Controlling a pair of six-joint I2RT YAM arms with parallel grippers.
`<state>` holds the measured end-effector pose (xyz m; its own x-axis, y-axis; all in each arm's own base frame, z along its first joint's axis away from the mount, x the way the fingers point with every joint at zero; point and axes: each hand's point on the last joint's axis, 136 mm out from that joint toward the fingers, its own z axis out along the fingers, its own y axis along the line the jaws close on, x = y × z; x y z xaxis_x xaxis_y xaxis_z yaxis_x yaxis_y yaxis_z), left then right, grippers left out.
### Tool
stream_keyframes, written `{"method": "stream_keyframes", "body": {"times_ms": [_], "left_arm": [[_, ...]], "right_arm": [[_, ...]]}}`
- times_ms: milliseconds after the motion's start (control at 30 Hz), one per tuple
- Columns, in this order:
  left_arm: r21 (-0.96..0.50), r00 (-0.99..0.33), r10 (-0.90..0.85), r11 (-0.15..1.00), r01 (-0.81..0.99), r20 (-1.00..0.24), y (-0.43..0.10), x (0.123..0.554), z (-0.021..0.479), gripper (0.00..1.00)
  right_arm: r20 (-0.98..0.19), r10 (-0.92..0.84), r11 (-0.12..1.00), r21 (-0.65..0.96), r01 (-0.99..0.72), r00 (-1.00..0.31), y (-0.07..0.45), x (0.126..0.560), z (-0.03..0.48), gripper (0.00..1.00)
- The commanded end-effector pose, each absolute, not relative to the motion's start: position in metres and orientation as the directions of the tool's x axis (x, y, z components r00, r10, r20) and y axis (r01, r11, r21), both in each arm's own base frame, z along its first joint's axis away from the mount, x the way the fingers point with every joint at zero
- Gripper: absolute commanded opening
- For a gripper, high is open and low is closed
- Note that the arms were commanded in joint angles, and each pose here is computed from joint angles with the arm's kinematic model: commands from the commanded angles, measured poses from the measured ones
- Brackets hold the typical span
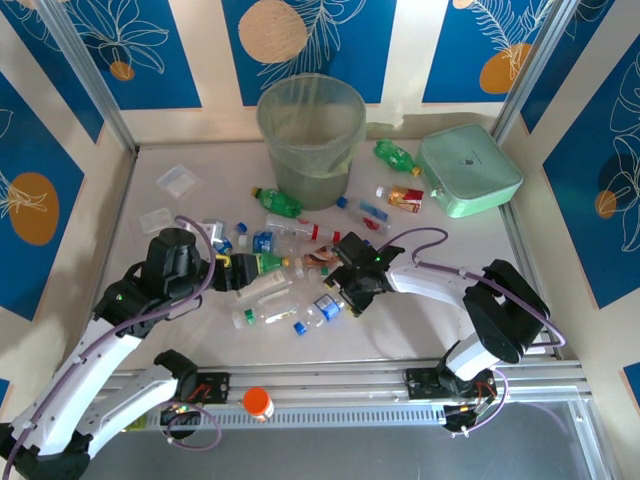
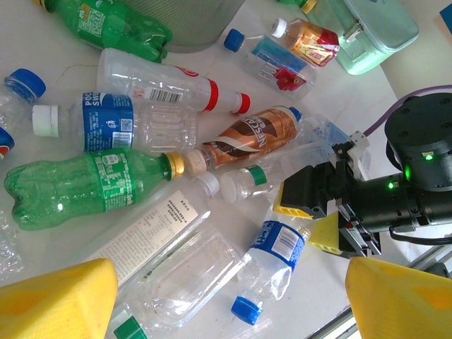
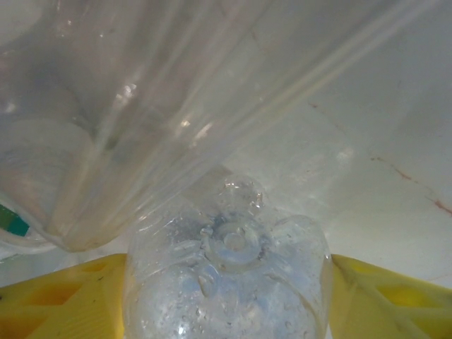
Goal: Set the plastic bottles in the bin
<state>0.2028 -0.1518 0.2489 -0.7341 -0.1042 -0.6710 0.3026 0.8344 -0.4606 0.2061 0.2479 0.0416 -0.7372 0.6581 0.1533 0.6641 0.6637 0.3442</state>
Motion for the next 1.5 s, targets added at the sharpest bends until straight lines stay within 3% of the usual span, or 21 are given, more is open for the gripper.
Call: {"method": "stream_keyframes", "body": {"times_ms": [0, 200, 600, 867, 1167, 1367, 1467], "left_arm": [[-0.455, -0.731, -0.108, 0.84, 0.296, -0.674, -0.149, 0.203, 0.245, 0.84], [-0.468, -0.733, -0.114, 0.831, 0.3, -0.671, -0.152, 0.202, 0.247, 0.84], [-0.499, -0.737, -0.106, 0.799, 0.337, -0.668, -0.162, 0.202, 0.258, 0.84], [-0.526, -0.742, -0.075, 0.753, 0.396, -0.666, -0.173, 0.194, 0.269, 0.84], [-0.491, -0.701, -0.064, 0.758, 0.429, -0.711, -0.167, 0.191, 0.292, 0.85], [-0.465, -0.67, -0.064, 0.769, 0.439, -0.74, -0.161, 0.189, 0.308, 0.85], [-0.459, -0.665, -0.066, 0.773, 0.437, -0.744, -0.159, 0.189, 0.308, 0.85]], "right_arm": [[0.15, 0.666, 0.666, 0.323, 0.673, -0.731, 0.241, 0.201, 0.034, 0.67], [0.132, 0.627, 0.689, 0.365, 0.626, -0.768, 0.243, 0.203, 0.047, 0.63], [-0.021, 0.516, 0.737, 0.521, 0.431, -0.856, 0.233, 0.202, 0.103, 0.55], [-0.222, 0.403, 0.759, 0.622, 0.19, -0.888, 0.229, 0.209, 0.16, 0.53], [-0.487, 0.336, 0.73, 0.675, -0.104, -0.806, 0.222, 0.239, 0.267, 0.51], [-0.65, 0.369, 0.724, 0.649, -0.233, -0.664, 0.209, 0.294, 0.354, 0.51], [-0.666, 0.413, 0.715, 0.659, -0.232, -0.621, 0.202, 0.332, 0.382, 0.5]]}}
